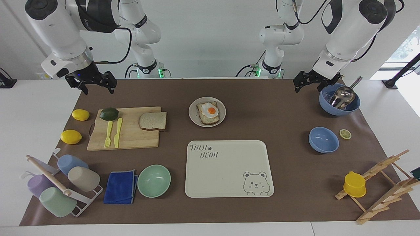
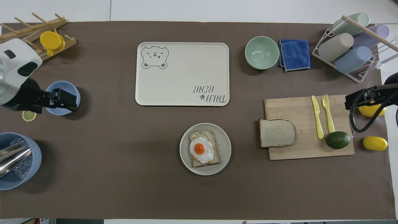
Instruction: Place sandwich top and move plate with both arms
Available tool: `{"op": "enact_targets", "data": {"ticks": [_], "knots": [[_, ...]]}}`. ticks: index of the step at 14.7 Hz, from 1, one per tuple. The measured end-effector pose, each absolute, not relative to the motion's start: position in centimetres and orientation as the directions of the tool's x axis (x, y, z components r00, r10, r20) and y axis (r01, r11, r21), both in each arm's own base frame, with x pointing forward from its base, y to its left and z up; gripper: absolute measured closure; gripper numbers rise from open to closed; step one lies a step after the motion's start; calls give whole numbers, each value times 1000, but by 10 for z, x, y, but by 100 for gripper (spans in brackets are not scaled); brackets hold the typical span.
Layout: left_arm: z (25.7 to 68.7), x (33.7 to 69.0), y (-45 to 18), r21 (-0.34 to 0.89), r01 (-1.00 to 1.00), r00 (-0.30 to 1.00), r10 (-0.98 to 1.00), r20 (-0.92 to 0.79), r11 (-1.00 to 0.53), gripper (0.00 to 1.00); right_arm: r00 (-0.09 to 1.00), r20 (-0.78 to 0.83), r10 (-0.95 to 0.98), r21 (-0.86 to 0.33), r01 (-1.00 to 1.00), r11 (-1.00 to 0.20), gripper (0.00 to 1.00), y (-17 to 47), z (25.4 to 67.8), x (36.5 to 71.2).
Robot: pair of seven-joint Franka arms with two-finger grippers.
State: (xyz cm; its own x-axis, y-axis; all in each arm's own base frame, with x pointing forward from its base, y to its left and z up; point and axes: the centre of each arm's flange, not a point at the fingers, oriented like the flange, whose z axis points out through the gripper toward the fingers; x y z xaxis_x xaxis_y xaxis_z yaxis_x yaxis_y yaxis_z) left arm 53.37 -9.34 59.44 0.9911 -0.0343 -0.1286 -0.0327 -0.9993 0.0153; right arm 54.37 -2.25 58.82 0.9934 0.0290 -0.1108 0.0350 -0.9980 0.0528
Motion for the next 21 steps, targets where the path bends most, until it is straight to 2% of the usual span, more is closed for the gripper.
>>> {"op": "enact_targets", "data": {"ticks": [17, 19, 21], "knots": [[594, 534, -93, 15, -33, 991, -34, -129, -999, 0, 997, -68, 26, 51, 29, -998, 0, -22, 607, 540], [594, 534, -93, 15, -33, 991, -34, -129, -999, 0, 997, -52, 54, 30, 55, -998, 0, -5, 605, 543], [594, 534, -93, 15, -33, 991, -34, -129, -999, 0, 995, -61, 78, 22, 80, -997, 0, 50, 587, 546]]}}
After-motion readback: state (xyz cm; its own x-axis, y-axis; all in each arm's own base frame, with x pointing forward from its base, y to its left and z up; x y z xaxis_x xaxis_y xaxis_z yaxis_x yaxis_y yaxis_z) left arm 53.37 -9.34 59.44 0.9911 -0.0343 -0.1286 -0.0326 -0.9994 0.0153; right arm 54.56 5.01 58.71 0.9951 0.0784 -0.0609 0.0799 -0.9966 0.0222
